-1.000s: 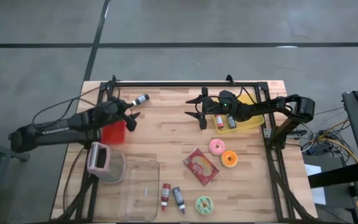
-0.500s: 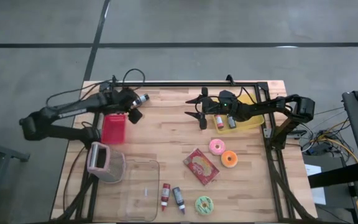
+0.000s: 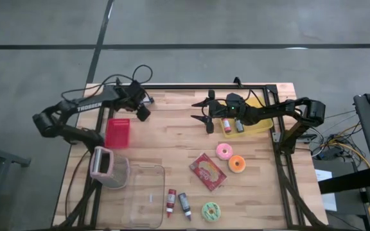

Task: Pick & Place Food Item
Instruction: Put the black food coloring bottle into the yellow bin

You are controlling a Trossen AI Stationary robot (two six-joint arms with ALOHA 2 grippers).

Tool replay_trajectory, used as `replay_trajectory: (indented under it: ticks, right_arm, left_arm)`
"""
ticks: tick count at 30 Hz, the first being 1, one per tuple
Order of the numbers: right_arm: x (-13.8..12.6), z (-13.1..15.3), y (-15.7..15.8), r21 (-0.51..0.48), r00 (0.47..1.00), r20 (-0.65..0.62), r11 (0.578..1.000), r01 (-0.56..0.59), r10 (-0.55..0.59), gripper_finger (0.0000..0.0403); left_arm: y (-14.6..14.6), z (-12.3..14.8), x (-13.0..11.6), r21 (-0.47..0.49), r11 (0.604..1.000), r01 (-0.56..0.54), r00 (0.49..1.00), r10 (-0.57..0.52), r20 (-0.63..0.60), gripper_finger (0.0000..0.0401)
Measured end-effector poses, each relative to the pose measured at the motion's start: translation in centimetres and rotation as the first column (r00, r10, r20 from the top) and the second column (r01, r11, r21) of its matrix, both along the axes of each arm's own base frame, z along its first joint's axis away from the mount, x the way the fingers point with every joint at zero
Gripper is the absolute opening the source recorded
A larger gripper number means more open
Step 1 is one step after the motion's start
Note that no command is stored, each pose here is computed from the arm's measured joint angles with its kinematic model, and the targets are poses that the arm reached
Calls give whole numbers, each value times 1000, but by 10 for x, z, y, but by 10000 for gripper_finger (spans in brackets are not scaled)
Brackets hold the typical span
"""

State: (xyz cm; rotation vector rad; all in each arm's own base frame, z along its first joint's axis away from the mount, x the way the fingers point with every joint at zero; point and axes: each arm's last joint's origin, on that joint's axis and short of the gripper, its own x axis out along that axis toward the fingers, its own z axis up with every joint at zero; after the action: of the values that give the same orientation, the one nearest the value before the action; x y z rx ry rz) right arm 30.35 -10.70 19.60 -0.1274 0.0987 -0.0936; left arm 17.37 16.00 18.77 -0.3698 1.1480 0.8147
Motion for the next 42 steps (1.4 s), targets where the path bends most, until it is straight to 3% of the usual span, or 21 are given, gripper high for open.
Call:
replay_trajectory:
  ticks: [13,32,42]
  right_arm:
    - [0,0,0,0,1000,0,1000,0,0,231]
    - [0,0,0,0,1000,0,1000,0,0,231]
    - [0,0,0,0,1000,0,1000,0,0,231]
  left_arm:
    - [25,-30,-3,-97,995,19,999,-24,-48,278]
    - [36,-41,-2,-114,993,27,999,-30,-28,277]
    - [36,-42,-5,-153,988,-12,1000,10,-17,233]
